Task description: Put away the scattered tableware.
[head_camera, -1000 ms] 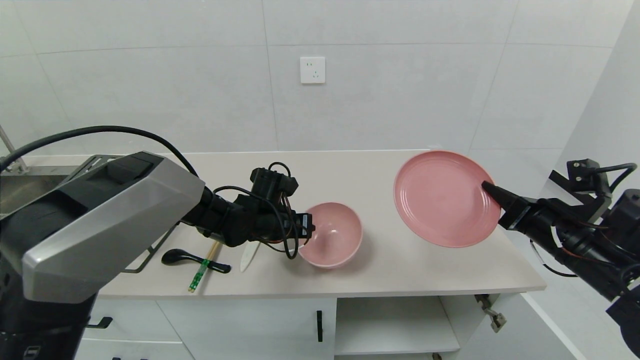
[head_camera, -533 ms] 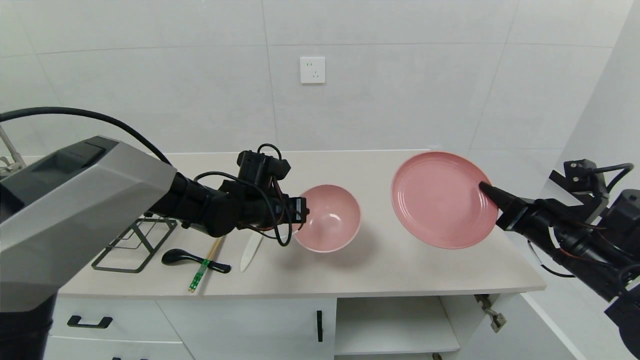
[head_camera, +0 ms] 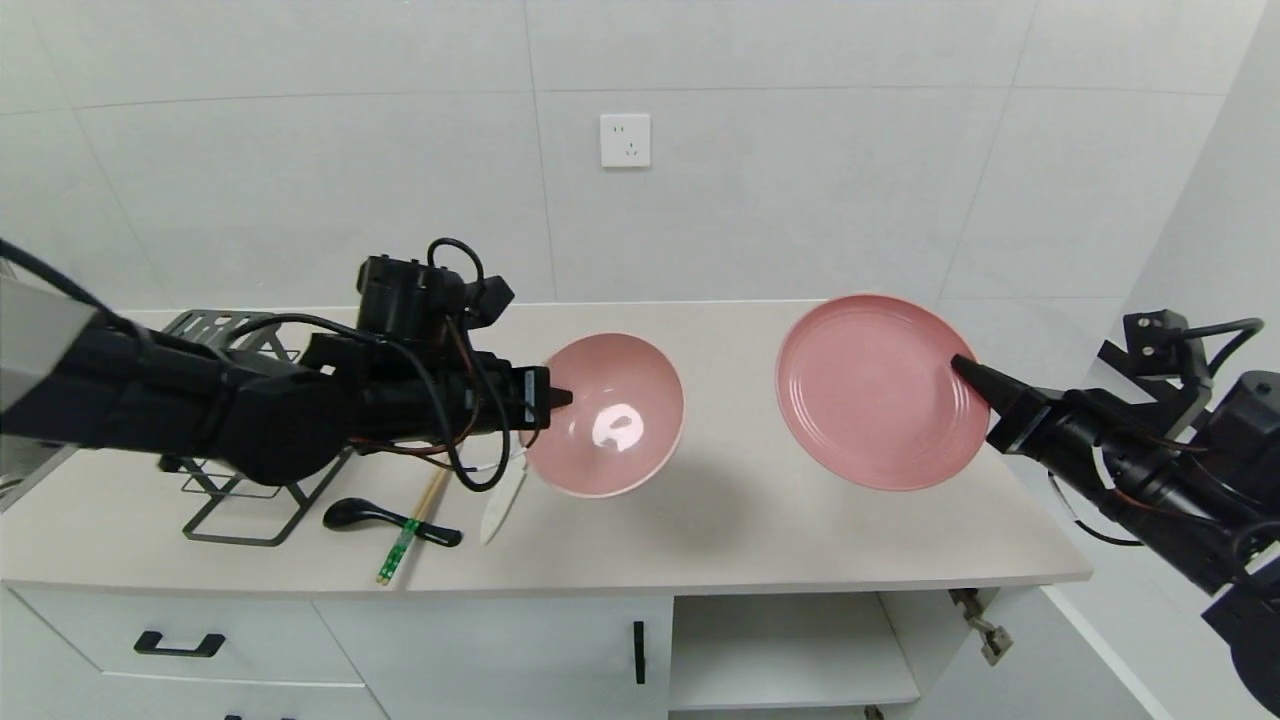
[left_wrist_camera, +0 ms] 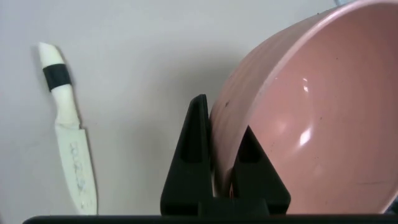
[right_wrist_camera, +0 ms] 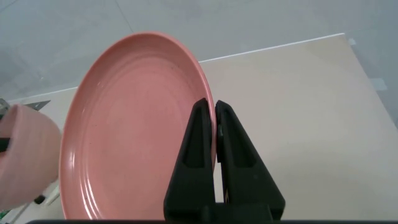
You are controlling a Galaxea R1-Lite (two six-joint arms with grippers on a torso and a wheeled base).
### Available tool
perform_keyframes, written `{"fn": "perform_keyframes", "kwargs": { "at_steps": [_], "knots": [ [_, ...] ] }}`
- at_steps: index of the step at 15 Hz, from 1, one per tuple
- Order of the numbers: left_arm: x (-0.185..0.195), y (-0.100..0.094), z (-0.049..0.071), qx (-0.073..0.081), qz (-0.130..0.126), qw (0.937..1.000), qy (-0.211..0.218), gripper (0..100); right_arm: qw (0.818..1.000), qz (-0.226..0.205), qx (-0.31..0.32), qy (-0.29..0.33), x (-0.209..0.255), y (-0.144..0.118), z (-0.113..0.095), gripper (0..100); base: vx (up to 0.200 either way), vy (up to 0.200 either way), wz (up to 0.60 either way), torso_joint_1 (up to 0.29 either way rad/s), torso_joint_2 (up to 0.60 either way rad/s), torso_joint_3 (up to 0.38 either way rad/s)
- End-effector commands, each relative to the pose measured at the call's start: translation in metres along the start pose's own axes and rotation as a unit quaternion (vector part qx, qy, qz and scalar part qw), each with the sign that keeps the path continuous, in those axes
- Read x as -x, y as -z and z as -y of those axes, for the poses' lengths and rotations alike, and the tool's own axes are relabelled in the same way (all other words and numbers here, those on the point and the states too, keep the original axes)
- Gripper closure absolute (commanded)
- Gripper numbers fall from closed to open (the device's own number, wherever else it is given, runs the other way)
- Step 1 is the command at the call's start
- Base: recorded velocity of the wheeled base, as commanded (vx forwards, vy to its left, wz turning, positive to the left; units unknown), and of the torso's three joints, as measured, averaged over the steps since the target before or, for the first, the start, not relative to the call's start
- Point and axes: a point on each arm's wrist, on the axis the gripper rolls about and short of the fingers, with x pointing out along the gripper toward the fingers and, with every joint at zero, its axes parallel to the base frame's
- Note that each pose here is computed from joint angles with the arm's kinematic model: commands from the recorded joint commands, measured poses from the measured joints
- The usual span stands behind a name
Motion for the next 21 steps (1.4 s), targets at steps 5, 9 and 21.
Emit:
{"fn": "perform_keyframes", "kwargs": {
  "at_steps": [5, 9, 21],
  "knots": [
    [0.086, 0.01, -0.011, -0.005, 0.06, 0.9941, 0.09, 100, 0.999, -0.023, 0.0, -0.037, 0.004, 0.005, -0.005, 100, 0.0, 0.0, 0.0, 0.0, 0.0, 0.0],
    [0.096, 0.019, -0.013, 0.009, 0.084, 0.9934, 0.077, 100, 0.999, -0.029, 0.0, -0.037, 0.007, 0.007, -0.006, 100, 0.0, 0.0, 0.0, 0.0, 0.0, 0.0],
    [0.123, 0.08, -0.023, -0.047, 0.151, 0.9874, -0.007, 100, 0.997, -0.018, 0.065, -0.042, 0.005, 0.004, -0.009, 100, 0.0, 0.0, 0.0, 0.0, 0.0, 0.0]
  ]
}}
